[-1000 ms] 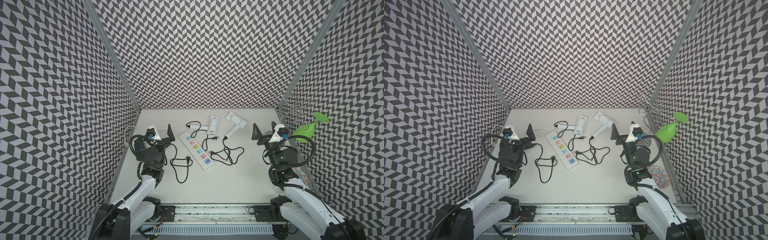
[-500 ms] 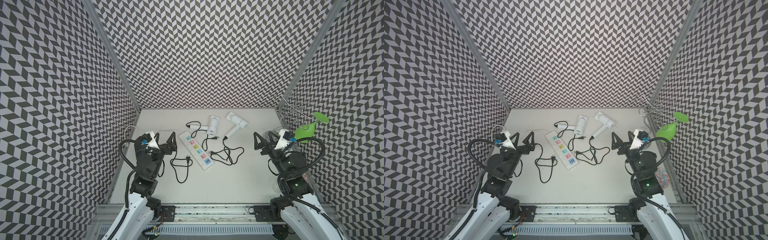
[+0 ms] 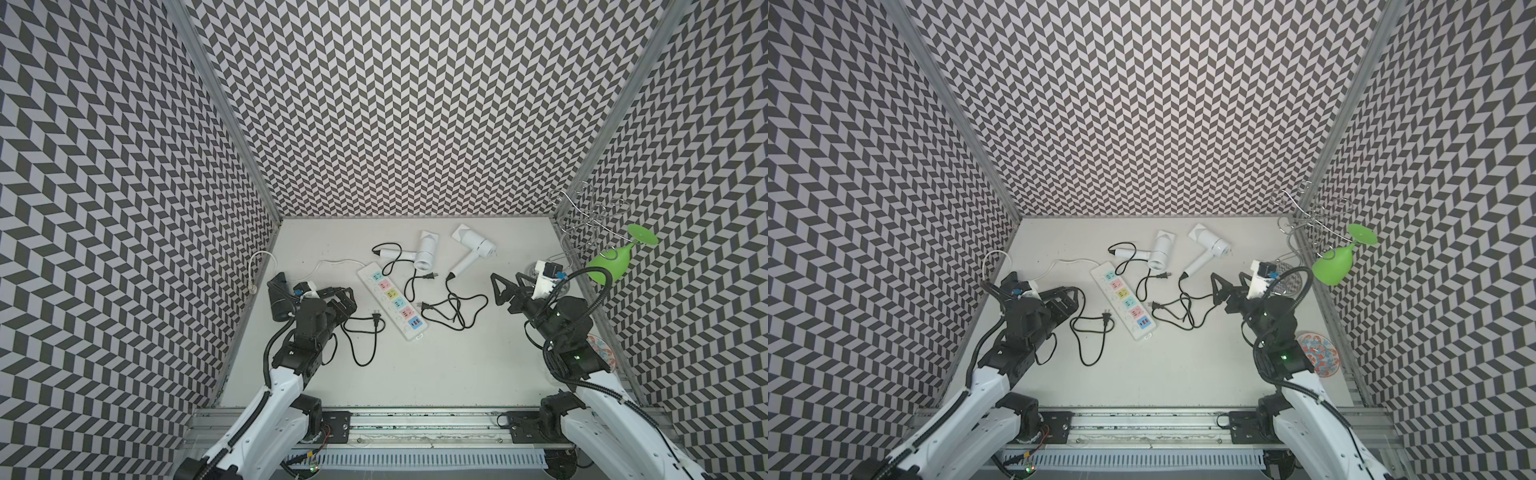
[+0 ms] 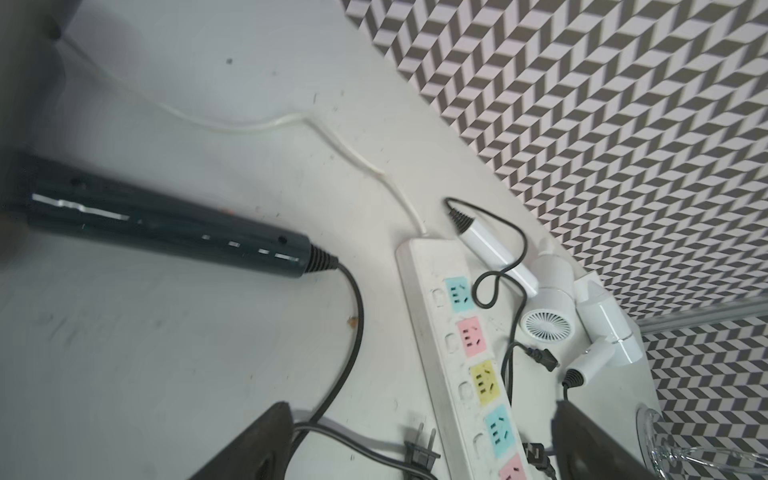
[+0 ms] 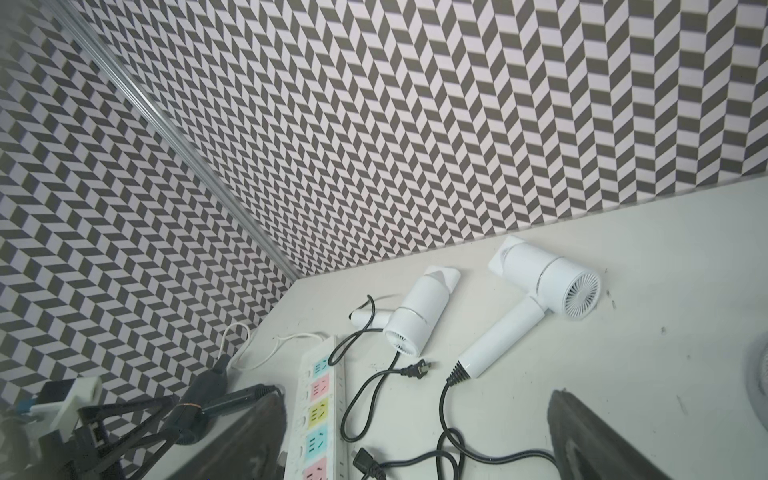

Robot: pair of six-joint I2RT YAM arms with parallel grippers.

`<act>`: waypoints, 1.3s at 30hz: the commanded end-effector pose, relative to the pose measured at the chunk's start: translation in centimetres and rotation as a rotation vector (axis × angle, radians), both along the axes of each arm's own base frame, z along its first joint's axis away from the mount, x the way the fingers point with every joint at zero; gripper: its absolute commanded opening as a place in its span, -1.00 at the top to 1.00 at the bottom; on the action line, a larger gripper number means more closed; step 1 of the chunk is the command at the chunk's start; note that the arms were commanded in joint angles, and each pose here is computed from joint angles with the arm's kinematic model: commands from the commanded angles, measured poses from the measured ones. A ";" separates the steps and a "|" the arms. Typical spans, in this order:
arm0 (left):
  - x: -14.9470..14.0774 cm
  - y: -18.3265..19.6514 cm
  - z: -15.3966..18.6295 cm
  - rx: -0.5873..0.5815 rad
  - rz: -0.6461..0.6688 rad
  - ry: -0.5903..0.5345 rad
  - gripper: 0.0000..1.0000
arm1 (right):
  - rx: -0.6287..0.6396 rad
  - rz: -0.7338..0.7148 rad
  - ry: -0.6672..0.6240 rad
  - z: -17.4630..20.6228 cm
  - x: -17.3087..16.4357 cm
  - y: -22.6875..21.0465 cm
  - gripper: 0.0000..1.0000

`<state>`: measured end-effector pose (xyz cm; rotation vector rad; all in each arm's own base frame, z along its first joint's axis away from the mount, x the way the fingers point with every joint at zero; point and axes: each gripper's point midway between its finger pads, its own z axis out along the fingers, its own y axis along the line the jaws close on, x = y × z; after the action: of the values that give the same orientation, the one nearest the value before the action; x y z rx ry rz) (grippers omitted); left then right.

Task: Charge the blow dryers
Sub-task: Pick up the plug from the center of the board.

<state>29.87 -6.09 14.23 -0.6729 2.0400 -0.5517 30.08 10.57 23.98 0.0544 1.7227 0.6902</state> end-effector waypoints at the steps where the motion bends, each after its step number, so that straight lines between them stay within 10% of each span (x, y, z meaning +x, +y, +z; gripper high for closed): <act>1: -1.0 0.4 -2.6 -0.042 0.085 0.244 -0.74 | 0.037 0.070 -0.039 1.7 0.2 1.4 -0.99; 12: -0.8 -3.2 -4.0 -0.150 0.093 0.573 -0.43 | 0.038 0.109 0.002 0.7 0.6 2.3 -0.98; 39: 0.5 -6.6 -10.5 -0.236 0.173 0.793 0.03 | 0.036 0.161 0.065 -0.9 1.1 3.7 -0.99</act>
<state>29.81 -12.47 3.87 -1.3245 2.6327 -0.4570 30.80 13.70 20.45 -0.0113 1.8716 0.8168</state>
